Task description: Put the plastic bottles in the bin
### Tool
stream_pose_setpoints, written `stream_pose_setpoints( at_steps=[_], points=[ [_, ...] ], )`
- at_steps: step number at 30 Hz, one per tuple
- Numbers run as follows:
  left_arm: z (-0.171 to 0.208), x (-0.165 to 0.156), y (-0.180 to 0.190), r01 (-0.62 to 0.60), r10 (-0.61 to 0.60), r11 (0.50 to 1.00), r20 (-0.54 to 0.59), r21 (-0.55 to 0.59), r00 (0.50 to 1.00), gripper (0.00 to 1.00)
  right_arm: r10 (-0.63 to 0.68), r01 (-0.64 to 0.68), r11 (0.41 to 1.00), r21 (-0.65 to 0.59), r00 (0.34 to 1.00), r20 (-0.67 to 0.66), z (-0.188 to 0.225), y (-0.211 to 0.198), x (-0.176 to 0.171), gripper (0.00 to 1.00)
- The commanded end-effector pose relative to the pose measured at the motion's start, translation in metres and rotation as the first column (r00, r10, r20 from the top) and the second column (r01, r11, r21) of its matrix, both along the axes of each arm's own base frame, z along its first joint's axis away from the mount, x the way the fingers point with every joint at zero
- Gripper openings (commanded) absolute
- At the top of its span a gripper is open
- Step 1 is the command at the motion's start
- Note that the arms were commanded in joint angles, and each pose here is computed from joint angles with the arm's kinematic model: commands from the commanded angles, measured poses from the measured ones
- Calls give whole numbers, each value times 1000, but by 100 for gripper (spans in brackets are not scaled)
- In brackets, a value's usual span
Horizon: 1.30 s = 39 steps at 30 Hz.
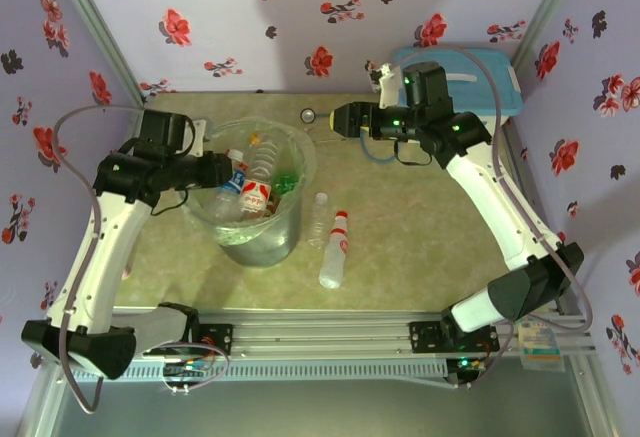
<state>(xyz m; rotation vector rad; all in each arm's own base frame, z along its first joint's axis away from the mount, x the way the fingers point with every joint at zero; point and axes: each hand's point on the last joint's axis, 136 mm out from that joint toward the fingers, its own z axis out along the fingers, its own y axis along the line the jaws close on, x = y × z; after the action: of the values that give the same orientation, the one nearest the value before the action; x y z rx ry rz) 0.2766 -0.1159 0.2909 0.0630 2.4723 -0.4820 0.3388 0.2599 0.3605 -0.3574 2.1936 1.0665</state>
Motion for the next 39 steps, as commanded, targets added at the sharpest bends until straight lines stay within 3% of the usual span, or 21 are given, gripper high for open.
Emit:
stream_pose_setpoints(
  at_steps=[1, 7, 14, 21, 29, 39],
  points=[
    [-42, -14, -6, -19, 16, 1000, -154, -16, 988, 33, -43, 41, 997, -63, 998, -36, -19, -10, 4, 85],
    [-46, 2, -11, -84, 77, 993, -87, -83, 993, 30, -159, 108, 965, -239, 966, -205, -88, -39, -15, 84],
    [-46, 13, -16, -99, 96, 991, -37, -94, 995, 30, -310, 137, 906, -400, 858, -410, -176, -61, -77, 79],
    [-37, 19, -19, -95, 96, 989, 1, -109, 995, 30, -316, 59, 900, -433, 771, -552, -231, -42, -134, 73],
    [-23, 14, -17, -66, 69, 993, 28, -95, 997, 45, -239, -69, 911, -408, 718, -654, -263, -5, -161, 70],
    [5, 11, -9, -64, 70, 995, 83, -78, 994, 60, -256, -83, 900, -427, 692, -675, -301, 5, -160, 71]
  ],
)
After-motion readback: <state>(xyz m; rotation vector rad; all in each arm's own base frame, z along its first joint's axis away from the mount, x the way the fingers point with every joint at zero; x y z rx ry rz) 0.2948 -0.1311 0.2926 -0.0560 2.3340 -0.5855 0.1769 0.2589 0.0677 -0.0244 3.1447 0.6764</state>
